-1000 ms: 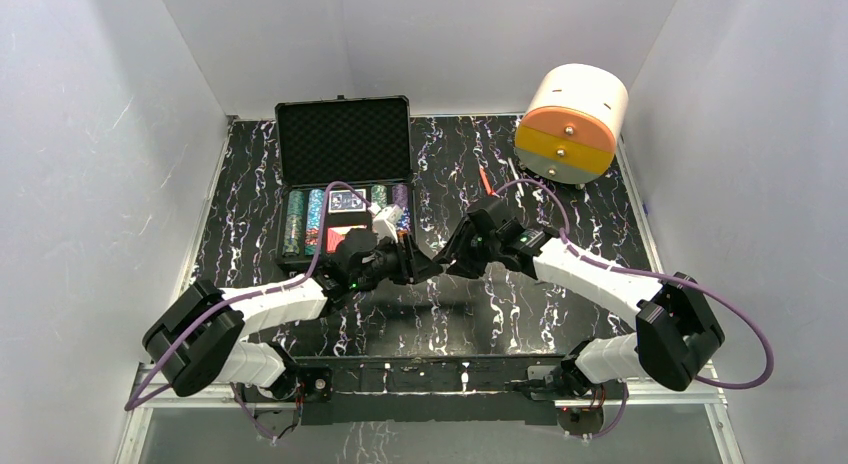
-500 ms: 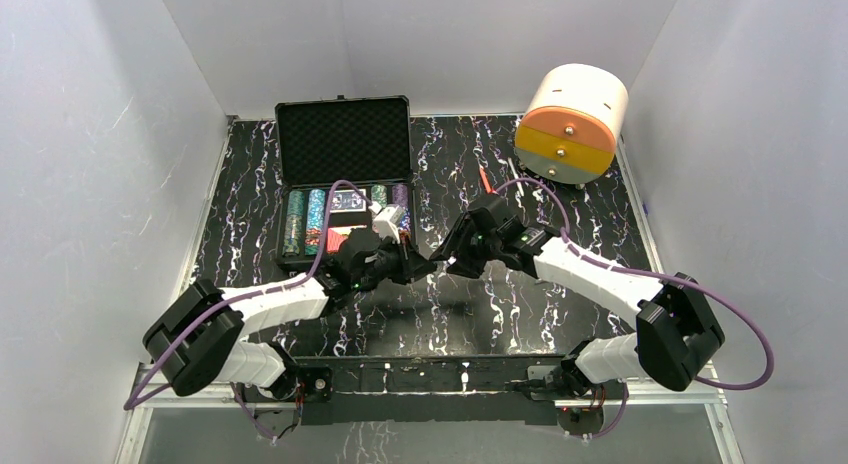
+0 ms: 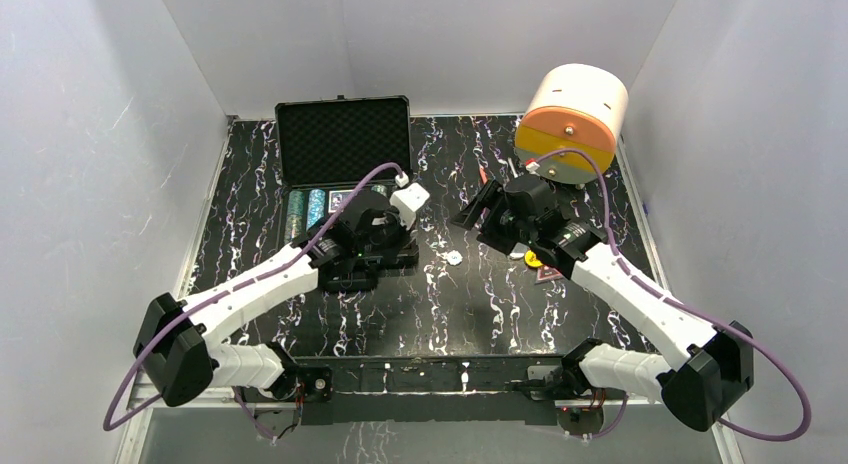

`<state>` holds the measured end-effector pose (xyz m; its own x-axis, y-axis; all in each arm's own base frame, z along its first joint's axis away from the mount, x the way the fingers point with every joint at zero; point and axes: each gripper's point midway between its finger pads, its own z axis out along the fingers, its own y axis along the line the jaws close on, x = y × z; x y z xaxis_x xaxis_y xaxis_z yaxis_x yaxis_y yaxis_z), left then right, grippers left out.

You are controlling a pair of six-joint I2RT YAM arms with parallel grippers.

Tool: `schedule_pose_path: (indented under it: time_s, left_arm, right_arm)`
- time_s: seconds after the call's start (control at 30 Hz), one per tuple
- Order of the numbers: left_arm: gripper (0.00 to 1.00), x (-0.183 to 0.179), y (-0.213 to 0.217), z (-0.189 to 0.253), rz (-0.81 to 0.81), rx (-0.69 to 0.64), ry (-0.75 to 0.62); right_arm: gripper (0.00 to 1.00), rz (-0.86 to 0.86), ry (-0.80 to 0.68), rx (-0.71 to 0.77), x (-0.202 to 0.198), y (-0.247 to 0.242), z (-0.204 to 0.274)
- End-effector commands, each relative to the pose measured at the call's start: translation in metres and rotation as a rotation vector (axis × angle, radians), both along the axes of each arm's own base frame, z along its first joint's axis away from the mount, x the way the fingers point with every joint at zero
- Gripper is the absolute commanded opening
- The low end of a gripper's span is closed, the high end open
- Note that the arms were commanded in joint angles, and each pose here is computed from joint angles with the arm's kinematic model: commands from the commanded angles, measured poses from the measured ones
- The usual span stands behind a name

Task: Pack up texas hold em set

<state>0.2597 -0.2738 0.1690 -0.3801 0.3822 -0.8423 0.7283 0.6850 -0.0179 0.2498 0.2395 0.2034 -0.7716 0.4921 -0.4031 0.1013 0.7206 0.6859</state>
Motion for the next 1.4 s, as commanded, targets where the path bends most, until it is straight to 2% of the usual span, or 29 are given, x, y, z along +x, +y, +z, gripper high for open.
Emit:
schedule_pose_path:
  time_s: [0.0,0.23,0.47,0.8,1.03,1.17,1.27,1.37]
  left_arm:
    - [0.00,-0.013,0.052,-0.021,-0.120,0.376,-0.018]
    - [0.00,-0.002,0.078,-0.043,-0.126,0.604,-0.006]
    - [0.00,0.016,0.071,-0.051,-0.129,0.646,0.022]
    - [0.00,0.045,0.085,-0.062,-0.105,0.808,-0.007]
    - [0.00,0.050,0.091,-0.071,-0.089,0.860,0.008]
    - [0.05,0.052,0.094,-0.066,-0.091,0.861,-0.005]
    - [0.01,0.056,0.098,-0.063,-0.090,0.885,-0.034]
    - [0.02,0.055,0.099,-0.065,-0.122,0.904,-0.045]
  right_arm:
    - [0.82,-0.028,-0.003,-0.034,-0.002,-0.012,-0.008]
    - [0.82,-0.013,0.045,-0.013,-0.009,-0.008,-0.021]
    - [0.81,-0.001,0.059,0.002,-0.011,-0.004,-0.024]
    - [0.80,0.004,0.072,0.012,-0.014,-0.004,-0.028]
    - [0.80,0.011,0.075,0.015,-0.015,-0.003,-0.029]
    - [0.80,0.014,0.076,0.012,-0.015,-0.003,-0.029]
    - [0.80,0.013,0.077,0.013,-0.015,-0.003,-0.029]
    - [0.80,0.017,0.080,0.013,-0.015,-0.002,-0.030]
